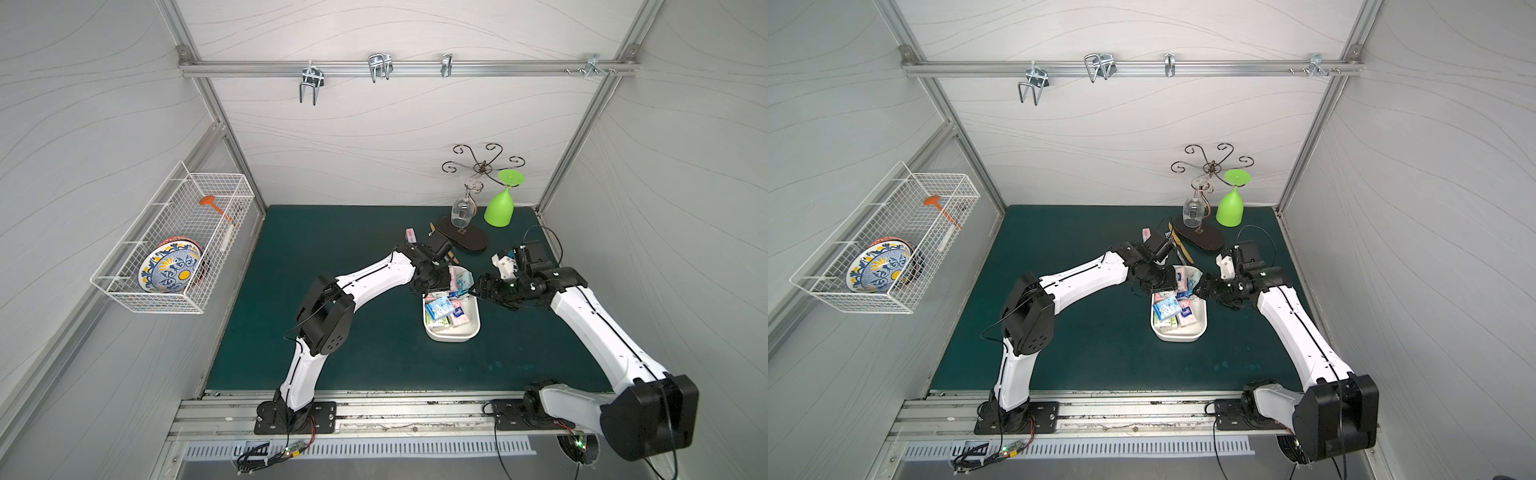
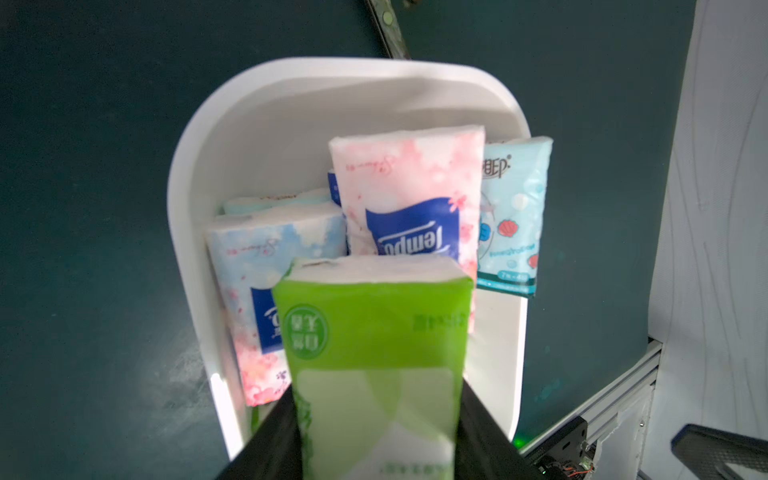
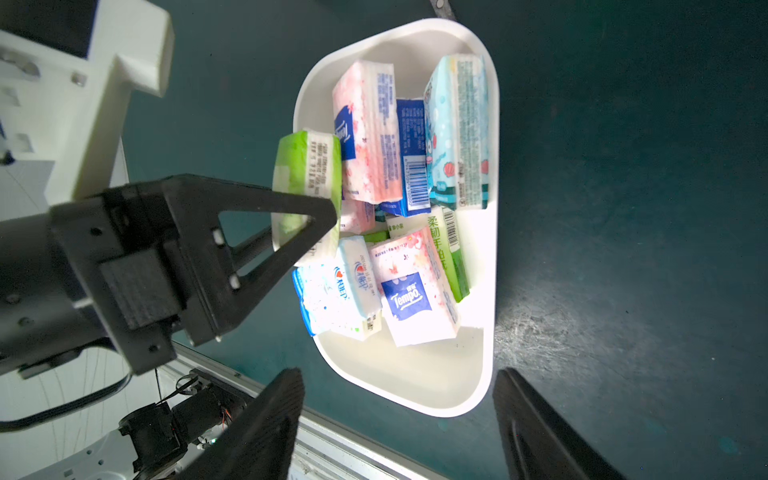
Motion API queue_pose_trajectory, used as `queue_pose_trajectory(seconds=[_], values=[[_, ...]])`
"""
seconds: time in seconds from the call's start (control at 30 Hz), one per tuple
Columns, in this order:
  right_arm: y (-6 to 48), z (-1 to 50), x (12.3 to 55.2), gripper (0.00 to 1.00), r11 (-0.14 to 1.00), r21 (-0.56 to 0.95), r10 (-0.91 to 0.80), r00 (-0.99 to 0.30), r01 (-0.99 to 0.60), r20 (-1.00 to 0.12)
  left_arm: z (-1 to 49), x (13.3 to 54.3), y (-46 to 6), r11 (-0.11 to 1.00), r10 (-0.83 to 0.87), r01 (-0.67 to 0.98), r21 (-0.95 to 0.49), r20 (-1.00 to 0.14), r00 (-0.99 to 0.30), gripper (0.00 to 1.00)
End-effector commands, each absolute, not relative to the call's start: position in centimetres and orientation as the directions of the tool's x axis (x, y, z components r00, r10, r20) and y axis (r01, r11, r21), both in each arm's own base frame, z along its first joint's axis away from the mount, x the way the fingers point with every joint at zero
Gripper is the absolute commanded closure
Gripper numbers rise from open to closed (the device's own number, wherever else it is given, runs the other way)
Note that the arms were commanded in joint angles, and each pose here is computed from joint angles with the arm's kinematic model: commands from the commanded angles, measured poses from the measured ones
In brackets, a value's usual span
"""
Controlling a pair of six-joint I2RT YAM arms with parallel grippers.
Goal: Put the pocket tissues into the storage box
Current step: Place the pocket tissues in the storage box.
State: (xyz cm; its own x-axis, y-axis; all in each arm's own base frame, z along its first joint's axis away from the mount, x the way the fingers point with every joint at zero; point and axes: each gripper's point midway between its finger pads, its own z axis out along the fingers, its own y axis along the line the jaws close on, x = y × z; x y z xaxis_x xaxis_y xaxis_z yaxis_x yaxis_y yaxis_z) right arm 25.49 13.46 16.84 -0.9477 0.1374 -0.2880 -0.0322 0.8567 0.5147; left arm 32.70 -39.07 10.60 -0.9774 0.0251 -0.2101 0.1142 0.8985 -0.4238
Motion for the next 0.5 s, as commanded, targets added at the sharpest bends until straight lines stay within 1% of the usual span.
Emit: queue_pose_trajectory(seconds=[0.0, 0.17, 0.23, 0.27, 0.43, 0.47], values=[[13.3, 17.1, 25.1, 0.22, 0.850, 0.526, 0.147, -0.947, -0.026, -0.285, 10.9, 33.3, -39.1, 0.906, 0.015, 0.111, -0.409, -0.230, -0.973, 0.50], [13.4, 17.2, 25.2, 0.22, 0.846, 0.532, 0.151, -0.947, -0.025, -0.284, 11.0, 32.7, -38.6, 0.910, 0.023, 0.116, -0.397, -0.230, -0.973, 0.48], [13.5, 17.2, 25.3, 0.22, 0.845, 0.534, 0.151, -0.947, -0.024, -0.282, 10.9, 32.4, -38.6, 0.910, 0.025, 0.114, -0.398, -0.221, -0.975, 0.44], [13.5, 17.2, 25.3, 0.22, 0.845, 0.534, 0.152, -0.947, -0.024, -0.283, 10.8, 32.3, -38.6, 0.910, 0.028, 0.116, -0.398, -0.219, -0.975, 0.42], [13.5, 17.2, 25.3, 0.22, 0.843, 0.538, 0.152, -0.949, -0.022, -0.277, 11.3, 32.8, -38.9, 0.908, 0.036, 0.130, -0.398, -0.236, -0.971, 0.20], [13.5, 17.3, 25.3, 0.22, 0.843, 0.537, 0.151, -0.949, -0.023, -0.278, 11.5, 33.0, -39.1, 0.906, 0.036, 0.134, -0.401, -0.241, -0.970, 0.19]])
